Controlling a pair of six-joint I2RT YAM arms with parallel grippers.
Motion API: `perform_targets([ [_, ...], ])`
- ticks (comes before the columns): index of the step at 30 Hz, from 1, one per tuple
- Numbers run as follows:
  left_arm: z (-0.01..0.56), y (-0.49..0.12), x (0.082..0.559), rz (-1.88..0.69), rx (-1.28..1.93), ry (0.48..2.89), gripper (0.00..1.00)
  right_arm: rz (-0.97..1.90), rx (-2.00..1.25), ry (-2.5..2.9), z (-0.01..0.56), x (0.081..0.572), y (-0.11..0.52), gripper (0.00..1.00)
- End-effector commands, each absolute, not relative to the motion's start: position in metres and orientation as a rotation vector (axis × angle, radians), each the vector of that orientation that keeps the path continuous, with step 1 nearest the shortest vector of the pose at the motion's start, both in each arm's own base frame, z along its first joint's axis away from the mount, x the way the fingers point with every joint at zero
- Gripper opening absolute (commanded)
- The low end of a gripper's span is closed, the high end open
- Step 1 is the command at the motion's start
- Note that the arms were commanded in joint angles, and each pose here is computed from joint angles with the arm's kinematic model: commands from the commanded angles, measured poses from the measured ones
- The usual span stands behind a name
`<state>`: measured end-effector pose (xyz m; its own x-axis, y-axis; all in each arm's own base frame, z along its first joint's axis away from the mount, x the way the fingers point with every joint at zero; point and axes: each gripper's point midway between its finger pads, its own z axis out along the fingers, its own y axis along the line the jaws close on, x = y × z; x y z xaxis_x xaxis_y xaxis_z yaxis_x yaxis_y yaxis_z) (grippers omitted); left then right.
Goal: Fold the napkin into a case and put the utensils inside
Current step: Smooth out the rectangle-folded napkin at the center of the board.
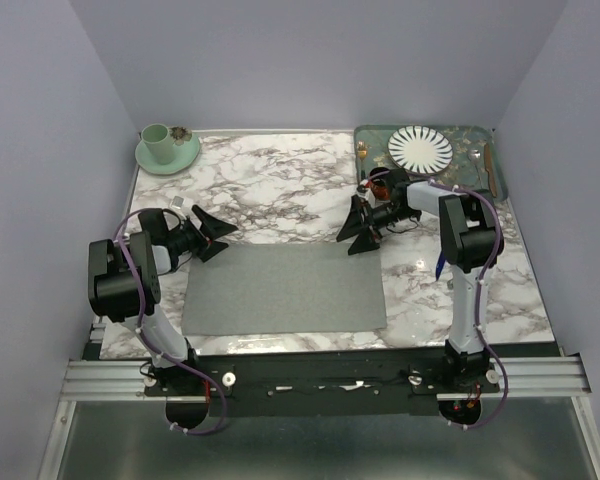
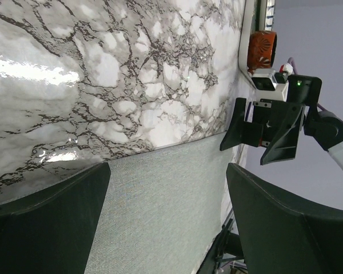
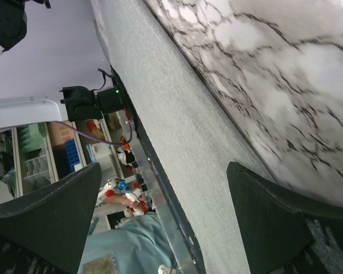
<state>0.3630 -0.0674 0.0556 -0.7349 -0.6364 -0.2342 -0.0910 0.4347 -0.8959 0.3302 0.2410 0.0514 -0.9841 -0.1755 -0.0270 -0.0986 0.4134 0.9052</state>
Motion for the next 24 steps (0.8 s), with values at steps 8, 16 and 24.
perform_targets([
  [8,0.027,-0.047,0.358,-1.198,-0.694,2.191,0.99,-1.484,0.177,-2.625,0.017,0.33,0.213,1.0],
  [16,0.102,-0.124,0.361,-1.316,-0.312,2.127,0.99,-1.67,0.364,-2.657,0.087,0.328,0.243,1.0],
  [24,0.081,-0.201,0.362,-1.435,-0.303,2.174,0.99,-1.54,0.292,-2.738,0.062,0.339,0.245,1.0],
])
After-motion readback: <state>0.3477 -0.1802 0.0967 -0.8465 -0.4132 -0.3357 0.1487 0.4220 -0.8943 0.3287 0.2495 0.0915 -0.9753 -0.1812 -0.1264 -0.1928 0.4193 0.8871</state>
